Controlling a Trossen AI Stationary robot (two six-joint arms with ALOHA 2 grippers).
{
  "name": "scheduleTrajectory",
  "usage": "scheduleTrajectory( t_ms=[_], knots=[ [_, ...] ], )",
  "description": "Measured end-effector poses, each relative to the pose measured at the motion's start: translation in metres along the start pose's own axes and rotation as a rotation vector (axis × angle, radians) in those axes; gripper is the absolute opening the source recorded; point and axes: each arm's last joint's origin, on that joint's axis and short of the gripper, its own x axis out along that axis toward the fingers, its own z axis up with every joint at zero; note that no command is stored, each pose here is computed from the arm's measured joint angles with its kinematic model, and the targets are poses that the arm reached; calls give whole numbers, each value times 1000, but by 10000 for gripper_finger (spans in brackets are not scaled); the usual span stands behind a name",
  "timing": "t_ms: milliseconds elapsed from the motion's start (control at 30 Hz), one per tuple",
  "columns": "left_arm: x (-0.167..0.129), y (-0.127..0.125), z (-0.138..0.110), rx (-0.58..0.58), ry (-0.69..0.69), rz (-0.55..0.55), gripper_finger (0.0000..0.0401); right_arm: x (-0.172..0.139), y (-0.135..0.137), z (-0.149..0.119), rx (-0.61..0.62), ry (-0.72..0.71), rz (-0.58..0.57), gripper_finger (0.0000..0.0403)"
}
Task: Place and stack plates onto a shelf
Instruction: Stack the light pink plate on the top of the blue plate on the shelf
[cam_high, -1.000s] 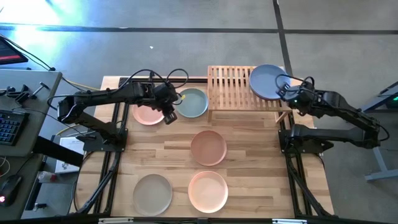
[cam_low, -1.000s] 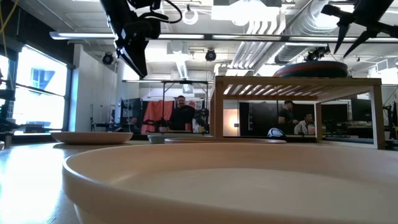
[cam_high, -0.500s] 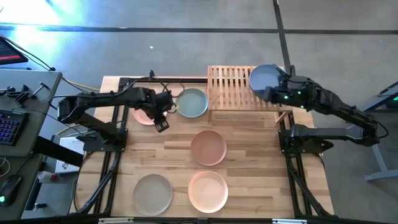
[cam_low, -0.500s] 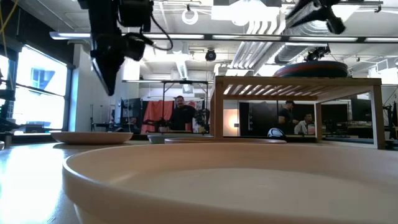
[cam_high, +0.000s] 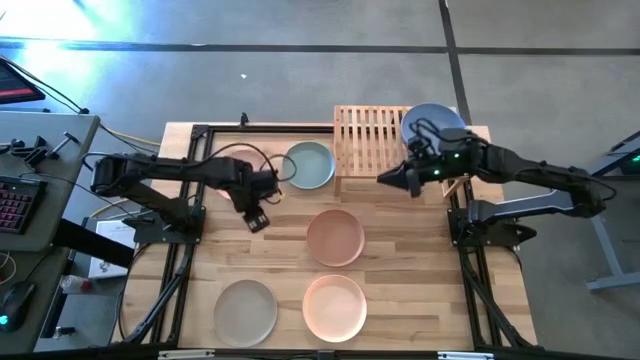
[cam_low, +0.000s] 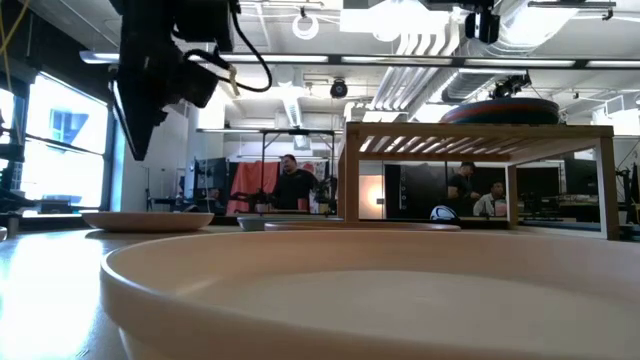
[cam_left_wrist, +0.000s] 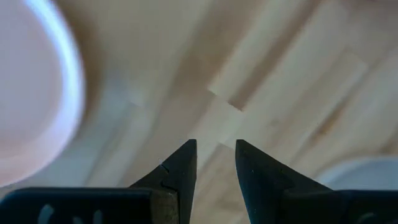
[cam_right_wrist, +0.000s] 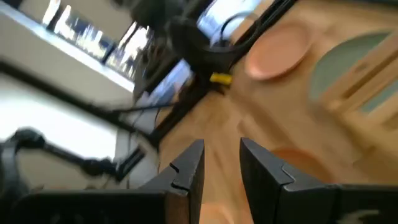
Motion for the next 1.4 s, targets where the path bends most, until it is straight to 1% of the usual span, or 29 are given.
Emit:
scheduleTrajectory(
  t_ms=[133,233,400,533,667,767,833,1000,1133,1267,1400],
  knots=[
    [2,-18,-10,68,21,-18,99,16,1,-7,-3,94,24,85],
    [4,-29,-17,80,31,-20,99,27,0,-11,-1,137,13,85],
    [6,-42,-28,45,28,1,99,44,-1,-18,-3,200,-1,85],
    [6,-47,-32,-14,-44,92,99,55,0,-26,-6,253,-3,85],
    [6,-43,-28,-135,-133,173,99,65,4,-36,-13,333,31,85],
    [4,-37,-23,-188,-200,238,99,71,8,-45,-24,379,45,85],
    [4,-32,-20,-206,-226,268,99,73,11,-51,-33,404,53,85],
    [2,-18,-10,-222,-228,295,99,75,19,-62,-67,448,77,85],
    [0,-6,-3,-243,-227,316,99,75,24,-68,-127,447,76,85],
    [-1,3,2,-280,-228,329,99,75,27,-71,-145,437,64,85],
    [6,8,8,-248,-208,386,99,75,28,-72,-150,433,59,85]
  ],
)
